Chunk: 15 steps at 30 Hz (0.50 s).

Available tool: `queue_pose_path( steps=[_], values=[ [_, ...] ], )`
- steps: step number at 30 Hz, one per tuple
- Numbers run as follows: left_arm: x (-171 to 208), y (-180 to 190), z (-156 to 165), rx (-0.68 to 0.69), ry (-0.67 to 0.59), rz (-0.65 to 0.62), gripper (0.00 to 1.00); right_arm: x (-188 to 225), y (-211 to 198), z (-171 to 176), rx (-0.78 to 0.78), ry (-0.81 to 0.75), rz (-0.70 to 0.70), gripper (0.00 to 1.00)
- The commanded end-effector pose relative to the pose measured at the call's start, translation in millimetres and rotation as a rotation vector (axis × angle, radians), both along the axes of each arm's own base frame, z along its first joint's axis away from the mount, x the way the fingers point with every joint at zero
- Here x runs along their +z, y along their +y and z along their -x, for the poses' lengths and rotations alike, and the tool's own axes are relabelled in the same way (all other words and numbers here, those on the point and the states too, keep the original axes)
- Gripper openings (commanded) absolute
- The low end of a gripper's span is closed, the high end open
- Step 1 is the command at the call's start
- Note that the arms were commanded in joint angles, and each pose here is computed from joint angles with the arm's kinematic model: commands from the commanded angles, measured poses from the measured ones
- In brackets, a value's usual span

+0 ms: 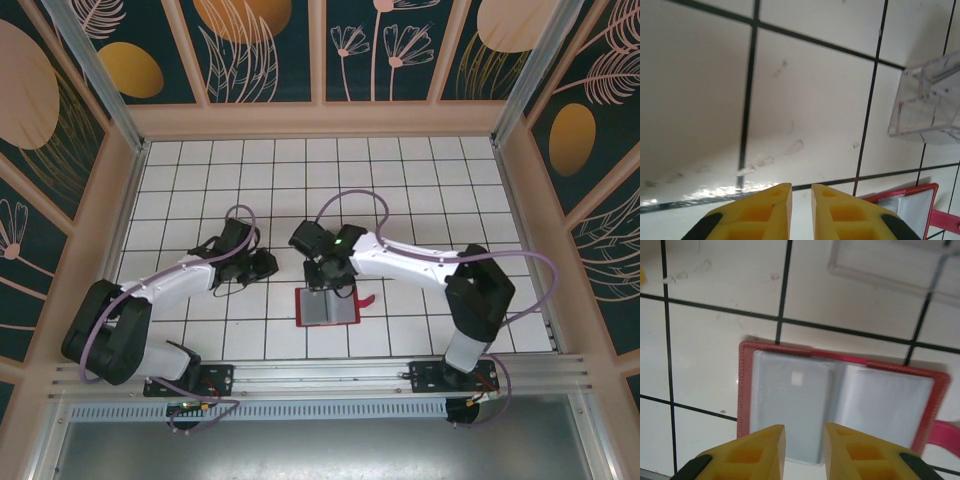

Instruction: Take the credit cards out of the card holder

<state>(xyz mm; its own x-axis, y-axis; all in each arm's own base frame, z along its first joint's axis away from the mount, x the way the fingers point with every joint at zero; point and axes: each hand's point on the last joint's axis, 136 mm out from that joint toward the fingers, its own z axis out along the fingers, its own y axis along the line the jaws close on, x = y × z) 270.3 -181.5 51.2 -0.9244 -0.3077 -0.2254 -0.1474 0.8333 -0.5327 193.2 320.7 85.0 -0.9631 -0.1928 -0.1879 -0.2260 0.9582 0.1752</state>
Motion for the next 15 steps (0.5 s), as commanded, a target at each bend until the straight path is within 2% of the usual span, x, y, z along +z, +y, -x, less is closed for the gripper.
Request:
queue_pose_path(
  steps=[1, 6, 15],
  values=[
    [-5.7, 17.1, 9.6, -0.011, 0.023, -0.016, 0.20, -12.4, 5.1, 7.5, -0.070, 0.031, 0.063, 0.27],
    [-5.6, 29.7, 9.2, 0.011, 0.021, -0.005, 0.21, -25.4, 17.1, 13.7, -0.080, 0.057, 0.082, 0.30],
    [-10.8, 29.5, 11.2, 0.008, 0.032, 0.012, 0.21, -49.0, 23.6, 18.9, -0.080, 0.098, 0.140, 0.33]
  ],
)
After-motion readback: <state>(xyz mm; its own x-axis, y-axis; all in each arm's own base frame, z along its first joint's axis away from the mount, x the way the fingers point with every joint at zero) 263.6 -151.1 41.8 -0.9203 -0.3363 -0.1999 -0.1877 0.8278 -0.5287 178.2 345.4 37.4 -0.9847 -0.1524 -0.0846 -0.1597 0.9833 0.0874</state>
